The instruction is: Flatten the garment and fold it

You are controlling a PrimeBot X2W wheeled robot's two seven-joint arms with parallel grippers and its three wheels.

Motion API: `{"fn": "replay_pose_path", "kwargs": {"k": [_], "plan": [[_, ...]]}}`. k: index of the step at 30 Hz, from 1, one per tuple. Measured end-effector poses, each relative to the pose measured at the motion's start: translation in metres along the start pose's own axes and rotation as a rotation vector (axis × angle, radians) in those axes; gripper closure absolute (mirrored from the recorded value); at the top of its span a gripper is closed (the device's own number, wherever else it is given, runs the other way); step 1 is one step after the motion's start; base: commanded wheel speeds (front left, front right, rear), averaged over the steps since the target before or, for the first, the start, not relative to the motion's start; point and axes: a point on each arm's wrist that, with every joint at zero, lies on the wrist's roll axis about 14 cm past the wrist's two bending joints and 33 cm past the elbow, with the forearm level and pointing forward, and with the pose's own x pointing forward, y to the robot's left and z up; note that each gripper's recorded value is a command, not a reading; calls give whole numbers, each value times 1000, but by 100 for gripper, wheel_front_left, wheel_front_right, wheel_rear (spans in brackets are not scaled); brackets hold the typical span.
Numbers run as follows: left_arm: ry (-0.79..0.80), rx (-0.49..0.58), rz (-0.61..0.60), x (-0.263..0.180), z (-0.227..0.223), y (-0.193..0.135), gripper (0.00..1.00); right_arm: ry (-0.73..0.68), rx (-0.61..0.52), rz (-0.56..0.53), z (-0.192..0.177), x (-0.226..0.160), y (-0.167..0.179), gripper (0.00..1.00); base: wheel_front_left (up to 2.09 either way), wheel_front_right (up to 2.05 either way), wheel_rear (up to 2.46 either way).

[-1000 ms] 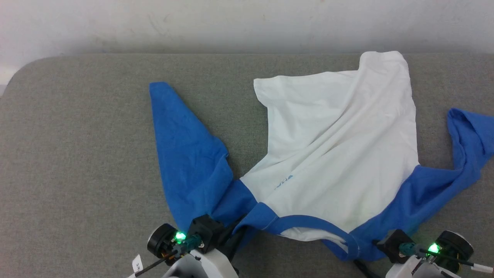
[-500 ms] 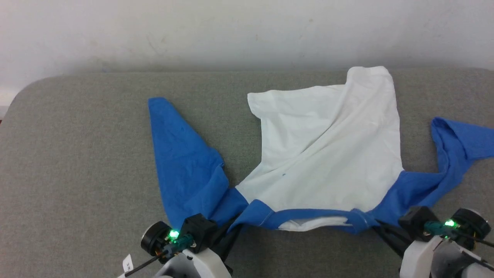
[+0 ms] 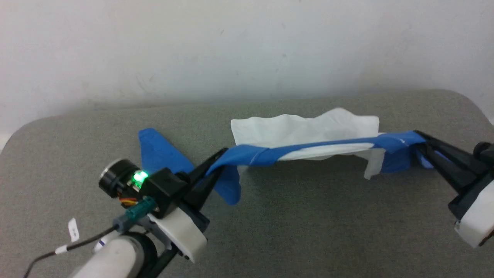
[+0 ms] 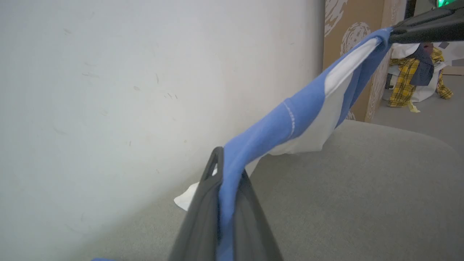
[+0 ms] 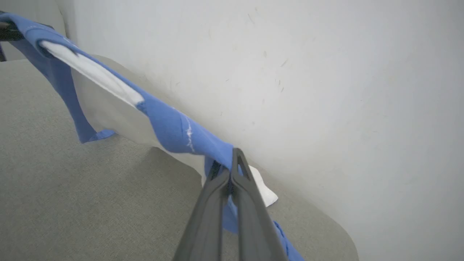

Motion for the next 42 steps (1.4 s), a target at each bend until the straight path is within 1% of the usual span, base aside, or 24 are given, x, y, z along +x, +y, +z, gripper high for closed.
{"fn": "replay_pose_path", "kwargs": {"k": [6, 11, 17, 21, 25, 30, 37, 42], "plan": [[-162, 151, 9, 7, 79, 18, 100, -119, -106, -37, 59, -14, -19, 100, 0, 0, 0], [-235, 250, 10, 12, 126, 31, 100, -205, -190, -50, 106, -19, -31, 100, 0, 0, 0], [-305, 318, 22, 19, 174, 46, 100, -279, -284, -46, 153, -19, -41, 100, 0, 0, 0], [-310, 342, 20, 27, 189, 55, 100, -303, -311, -42, 173, -12, -48, 100, 0, 0, 0], [-272, 335, 24, 38, 190, 70, 100, -284, -322, -30, 178, 4, -55, 100, 0, 0, 0], [-210, 330, 37, 62, 179, 93, 100, -213, -338, -13, 166, 38, -66, 100, 0, 0, 0], [-159, 343, 78, 116, 166, 142, 100, -171, -376, -43, 157, 107, -103, 100, 0, 0, 0], [-150, 349, 128, 159, 150, 186, 100, -203, -383, -86, 153, 161, -135, 100, 0, 0, 0]]}}
